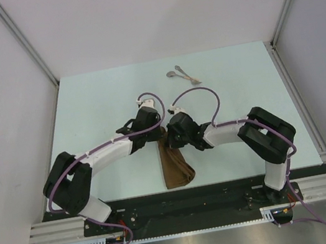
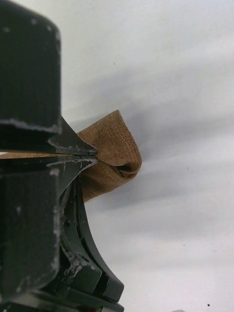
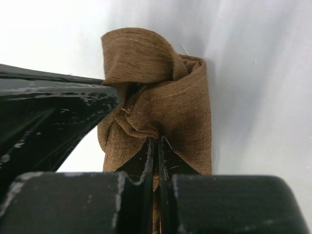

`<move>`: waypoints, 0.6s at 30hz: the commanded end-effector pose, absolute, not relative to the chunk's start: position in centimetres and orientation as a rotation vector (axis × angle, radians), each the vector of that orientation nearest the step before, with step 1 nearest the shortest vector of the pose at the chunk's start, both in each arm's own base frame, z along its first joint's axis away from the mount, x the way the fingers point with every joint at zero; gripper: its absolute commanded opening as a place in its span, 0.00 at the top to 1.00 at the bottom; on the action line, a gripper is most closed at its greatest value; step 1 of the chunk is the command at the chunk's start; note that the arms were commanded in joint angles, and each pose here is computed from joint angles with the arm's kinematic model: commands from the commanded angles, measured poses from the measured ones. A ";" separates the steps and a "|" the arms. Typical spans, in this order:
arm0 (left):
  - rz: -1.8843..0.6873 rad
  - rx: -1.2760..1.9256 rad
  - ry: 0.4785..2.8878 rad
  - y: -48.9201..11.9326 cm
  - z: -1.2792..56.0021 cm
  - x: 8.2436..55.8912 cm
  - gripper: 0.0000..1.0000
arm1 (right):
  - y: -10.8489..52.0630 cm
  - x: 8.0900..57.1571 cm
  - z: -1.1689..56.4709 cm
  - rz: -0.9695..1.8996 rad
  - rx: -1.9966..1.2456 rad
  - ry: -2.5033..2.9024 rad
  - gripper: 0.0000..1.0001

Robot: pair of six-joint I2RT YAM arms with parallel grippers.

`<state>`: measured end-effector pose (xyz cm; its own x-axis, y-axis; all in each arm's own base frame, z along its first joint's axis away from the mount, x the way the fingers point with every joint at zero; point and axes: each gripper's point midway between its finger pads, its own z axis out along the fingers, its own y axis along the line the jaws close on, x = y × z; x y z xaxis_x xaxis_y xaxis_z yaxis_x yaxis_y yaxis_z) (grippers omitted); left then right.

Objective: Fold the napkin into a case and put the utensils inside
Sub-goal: Stuff the top corner of the smaller-rectangle-folded napkin into the folded napkin.

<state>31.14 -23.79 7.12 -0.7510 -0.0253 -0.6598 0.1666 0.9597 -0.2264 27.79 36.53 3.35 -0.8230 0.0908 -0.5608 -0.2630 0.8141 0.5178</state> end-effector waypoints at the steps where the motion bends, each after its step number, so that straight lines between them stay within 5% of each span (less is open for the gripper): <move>1: -0.427 0.062 2.355 -24.7 8.5 32.0 1.00 | 36.7 28.4 5.6 0.851 -0.177 2.345 0.96; 13: -0.406 0.060 2.372 -23.6 7.5 30.8 1.00 | 37.6 29.0 6.6 0.916 -0.240 2.298 0.68; 18: -0.389 0.060 2.387 -23.3 7.1 30.5 1.00 | 37.9 29.1 6.7 0.924 -0.253 2.278 0.63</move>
